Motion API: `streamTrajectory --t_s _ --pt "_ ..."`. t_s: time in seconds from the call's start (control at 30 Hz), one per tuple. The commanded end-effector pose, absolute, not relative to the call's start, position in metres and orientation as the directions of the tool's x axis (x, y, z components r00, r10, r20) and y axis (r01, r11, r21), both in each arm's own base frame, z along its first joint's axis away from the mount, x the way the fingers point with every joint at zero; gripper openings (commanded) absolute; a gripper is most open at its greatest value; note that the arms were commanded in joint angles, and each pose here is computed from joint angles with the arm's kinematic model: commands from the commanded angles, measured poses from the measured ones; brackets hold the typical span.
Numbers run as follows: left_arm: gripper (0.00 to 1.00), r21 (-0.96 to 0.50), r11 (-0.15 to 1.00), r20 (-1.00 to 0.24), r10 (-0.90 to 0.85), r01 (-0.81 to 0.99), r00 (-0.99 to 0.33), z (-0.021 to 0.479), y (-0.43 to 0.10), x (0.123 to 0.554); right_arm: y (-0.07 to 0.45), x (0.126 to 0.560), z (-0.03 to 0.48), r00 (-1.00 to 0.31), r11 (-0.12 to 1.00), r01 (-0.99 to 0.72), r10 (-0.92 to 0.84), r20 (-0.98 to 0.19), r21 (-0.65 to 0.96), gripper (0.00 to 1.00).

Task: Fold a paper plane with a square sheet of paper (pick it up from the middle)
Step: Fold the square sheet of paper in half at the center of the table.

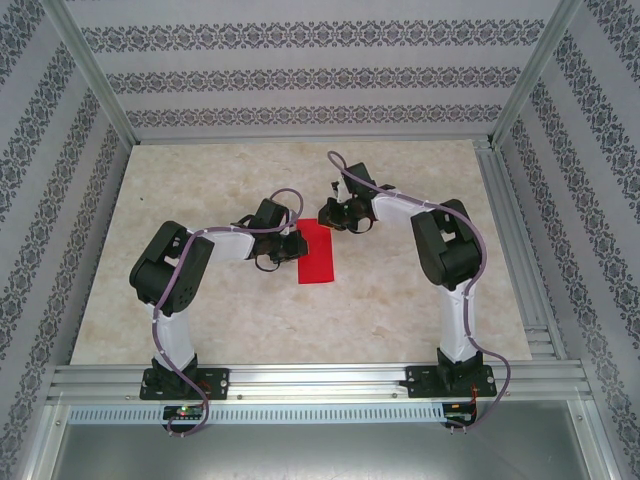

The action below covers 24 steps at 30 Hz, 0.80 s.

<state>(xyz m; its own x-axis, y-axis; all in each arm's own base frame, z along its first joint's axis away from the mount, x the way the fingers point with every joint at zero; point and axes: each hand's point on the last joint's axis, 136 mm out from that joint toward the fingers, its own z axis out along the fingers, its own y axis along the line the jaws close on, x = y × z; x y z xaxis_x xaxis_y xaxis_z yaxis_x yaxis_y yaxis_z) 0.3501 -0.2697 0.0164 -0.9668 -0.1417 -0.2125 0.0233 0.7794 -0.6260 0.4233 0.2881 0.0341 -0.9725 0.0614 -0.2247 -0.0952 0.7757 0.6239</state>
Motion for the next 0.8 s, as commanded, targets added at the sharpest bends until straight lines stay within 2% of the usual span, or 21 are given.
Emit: streamTrajectory --t_s 0.0,0.13,0.37,0.77 --pt "0.1 -0.49 0.869 -0.061 -0.104 -0.061 -0.993 -0.043 -0.245 0.304 0.278 0.434 0.013 -0.973 0.803 -0.048 0.097 -0.209 0.594 0.14" --pt "0.1 -0.49 0.87 -0.059 -0.104 -0.062 -0.993 -0.043 -0.244 0.303 0.277 0.435 0.005 -0.977 0.811 -0.034 0.097 -0.191 0.584 0.14" --pt "0.1 -0.488 0.87 -0.059 -0.105 -0.063 -0.993 -0.043 -0.244 0.303 0.285 0.448 0.038 -0.963 0.782 -0.077 0.103 -0.249 0.618 0.14" --pt "0.1 -0.491 0.869 -0.061 -0.102 -0.059 -0.993 -0.043 -0.244 0.303 0.269 0.449 -0.006 -0.975 0.828 0.014 0.136 -0.178 0.56 0.13"
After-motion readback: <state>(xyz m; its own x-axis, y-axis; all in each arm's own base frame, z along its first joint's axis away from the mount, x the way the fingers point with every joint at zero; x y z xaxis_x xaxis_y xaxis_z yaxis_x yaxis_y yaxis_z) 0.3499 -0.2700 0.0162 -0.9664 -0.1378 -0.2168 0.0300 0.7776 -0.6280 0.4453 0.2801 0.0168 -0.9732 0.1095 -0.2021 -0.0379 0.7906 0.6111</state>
